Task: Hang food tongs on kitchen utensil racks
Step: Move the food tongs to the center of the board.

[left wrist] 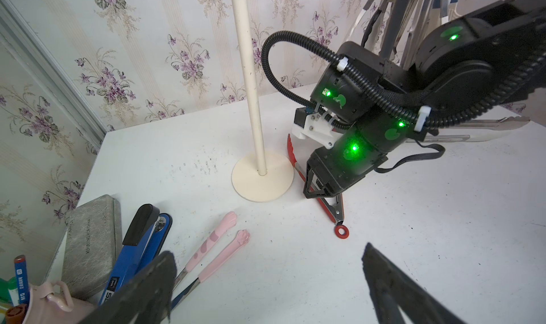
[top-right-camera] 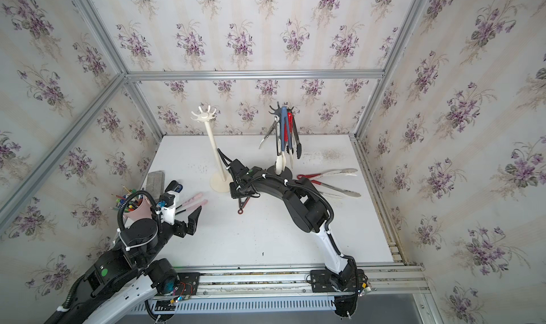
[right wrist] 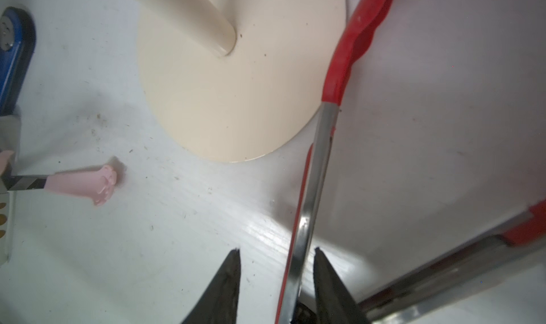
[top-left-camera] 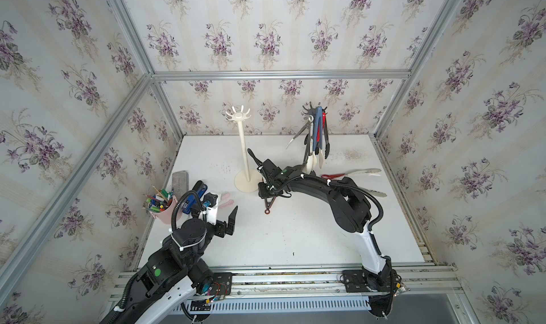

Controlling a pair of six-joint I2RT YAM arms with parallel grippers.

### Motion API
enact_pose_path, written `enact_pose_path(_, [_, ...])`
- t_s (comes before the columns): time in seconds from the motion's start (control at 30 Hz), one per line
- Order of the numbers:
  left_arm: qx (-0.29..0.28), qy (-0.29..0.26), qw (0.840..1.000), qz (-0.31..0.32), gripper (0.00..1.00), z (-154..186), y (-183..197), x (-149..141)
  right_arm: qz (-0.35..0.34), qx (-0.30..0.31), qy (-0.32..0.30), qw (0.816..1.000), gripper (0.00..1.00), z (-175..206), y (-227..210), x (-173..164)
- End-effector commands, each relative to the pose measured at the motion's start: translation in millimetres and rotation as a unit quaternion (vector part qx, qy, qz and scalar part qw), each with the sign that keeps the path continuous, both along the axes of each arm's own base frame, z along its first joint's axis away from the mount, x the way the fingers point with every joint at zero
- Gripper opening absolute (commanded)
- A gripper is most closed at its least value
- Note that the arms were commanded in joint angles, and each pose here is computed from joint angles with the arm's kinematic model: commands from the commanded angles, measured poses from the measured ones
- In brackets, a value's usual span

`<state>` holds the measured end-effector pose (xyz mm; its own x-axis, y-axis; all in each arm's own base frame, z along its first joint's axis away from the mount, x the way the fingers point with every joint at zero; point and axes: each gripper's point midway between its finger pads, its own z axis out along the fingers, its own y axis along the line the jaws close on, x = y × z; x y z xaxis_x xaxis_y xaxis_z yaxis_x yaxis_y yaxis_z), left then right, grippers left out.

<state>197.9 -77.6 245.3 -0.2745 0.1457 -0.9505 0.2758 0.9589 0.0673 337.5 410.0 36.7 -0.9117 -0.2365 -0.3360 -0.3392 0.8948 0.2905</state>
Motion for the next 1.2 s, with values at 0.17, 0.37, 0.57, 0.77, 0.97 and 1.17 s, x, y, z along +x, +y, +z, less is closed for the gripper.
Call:
enact_pose_path(0.17, [-0.005,0.003,1.0,0.014,0.99,-2,4,0,-0.046,-0.045,-0.002,0.998,0.23,-20,-10,10])
enact_pose_path(0.37, [-0.009,0.006,1.0,0.014,0.99,-3,4,0,-0.065,-0.052,0.0,0.997,0.09,-20,-14,10])
enact_pose_path(0.57, [-0.012,0.01,1.0,0.012,0.99,-5,3,0,-0.09,-0.045,-0.009,0.995,0.02,0,-16,11])
enact_pose_path(0.77, [-0.006,0.016,1.0,0.009,0.99,-8,0,1,-0.102,-0.035,-0.01,0.994,0.0,19,-9,-2])
enact_pose_path(0.97, [-0.004,0.018,1.0,0.008,0.99,-9,0,1,-0.125,-0.019,0.011,0.992,0.0,28,-8,-23])
enact_pose_path(1.17, [-0.009,0.016,1.0,0.005,0.99,-8,-1,0,-0.162,-0.009,0.032,0.986,0.0,37,-18,-44])
